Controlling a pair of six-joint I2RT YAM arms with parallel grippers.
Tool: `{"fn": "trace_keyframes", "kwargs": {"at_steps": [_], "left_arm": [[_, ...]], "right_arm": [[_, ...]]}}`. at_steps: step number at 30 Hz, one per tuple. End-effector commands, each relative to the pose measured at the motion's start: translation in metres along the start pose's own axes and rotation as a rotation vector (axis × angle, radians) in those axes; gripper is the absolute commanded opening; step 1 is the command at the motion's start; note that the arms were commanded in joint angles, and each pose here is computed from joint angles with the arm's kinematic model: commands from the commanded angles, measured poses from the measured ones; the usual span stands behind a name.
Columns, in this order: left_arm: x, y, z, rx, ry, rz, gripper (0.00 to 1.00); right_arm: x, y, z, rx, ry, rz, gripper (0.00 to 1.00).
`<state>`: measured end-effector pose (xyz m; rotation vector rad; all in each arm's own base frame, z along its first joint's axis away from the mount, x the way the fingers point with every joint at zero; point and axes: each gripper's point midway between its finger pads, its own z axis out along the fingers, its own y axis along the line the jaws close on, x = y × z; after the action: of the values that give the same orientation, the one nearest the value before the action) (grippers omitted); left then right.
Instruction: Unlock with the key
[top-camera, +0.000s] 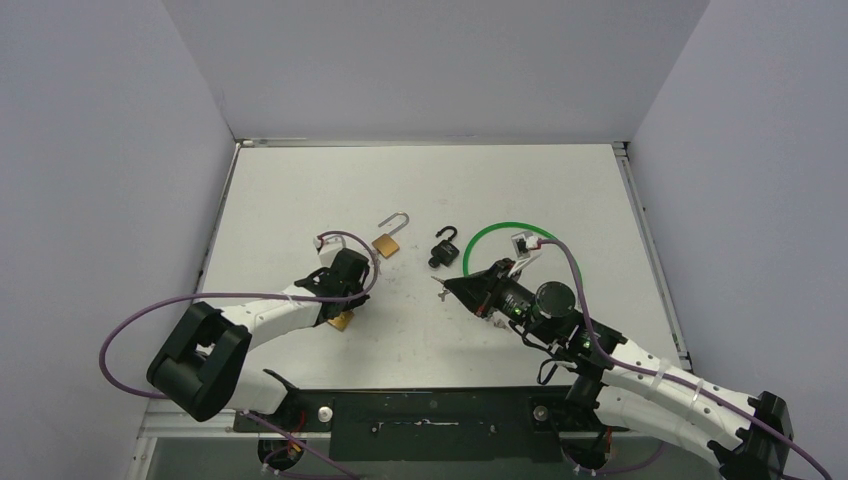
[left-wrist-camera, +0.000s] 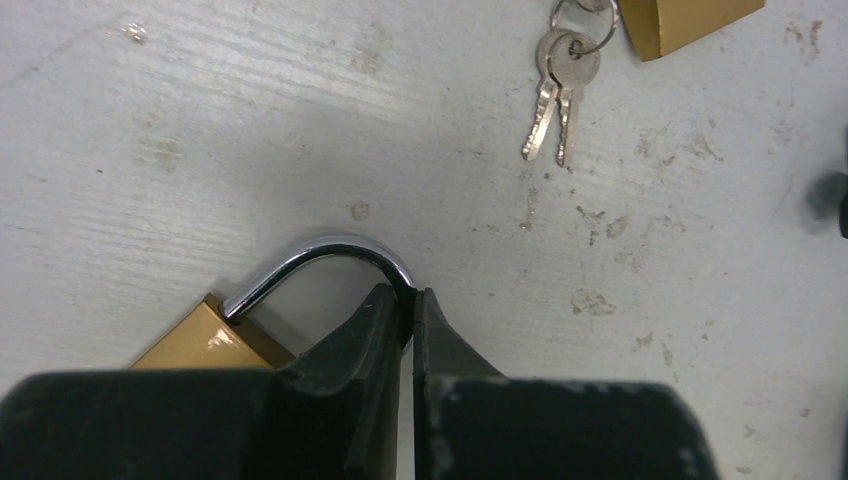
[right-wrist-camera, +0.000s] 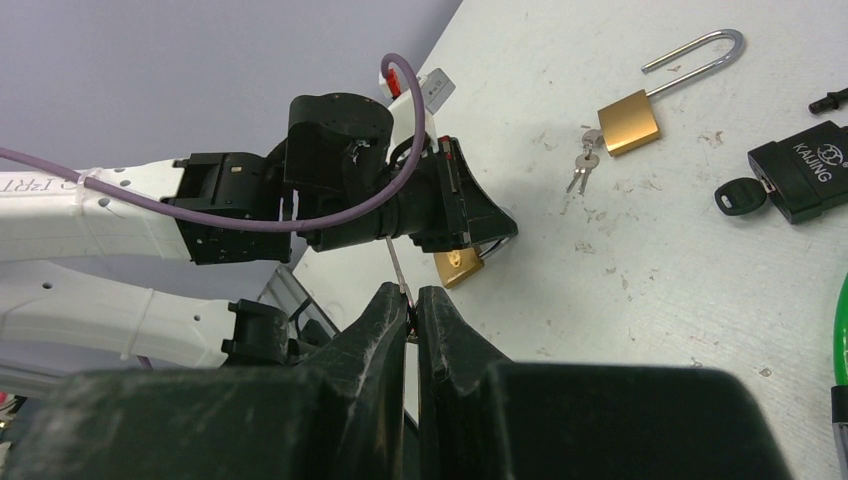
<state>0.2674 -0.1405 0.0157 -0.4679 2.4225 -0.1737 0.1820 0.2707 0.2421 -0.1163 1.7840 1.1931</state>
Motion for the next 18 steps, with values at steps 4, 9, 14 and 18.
{"fn": "trace_keyframes", "kwargs": {"at_steps": [4,9,14,18], "left_arm": [[0.021,-0.034,-0.014,0.121,0.072,-0.244,0.0],[0.019,-0.048,-0.014,0.123,0.049,-0.342,0.0],[0.017,-0.055,-0.004,0.096,0.058,-0.295,0.01],[0.006,-0.068,-0.013,0.13,0.05,-0.195,0.53]], "right_arm": [[-0.005,-0.001,-0.005,-0.028,-0.04,-0.053,0.0],[-0.003,-0.005,-0.007,-0.017,-0.042,-0.043,0.0],[-0.002,-0.006,-0.008,-0.012,-0.04,-0.038,0.0],[-0.003,-0.005,-0.01,-0.014,-0.042,-0.035,0.0]]}}
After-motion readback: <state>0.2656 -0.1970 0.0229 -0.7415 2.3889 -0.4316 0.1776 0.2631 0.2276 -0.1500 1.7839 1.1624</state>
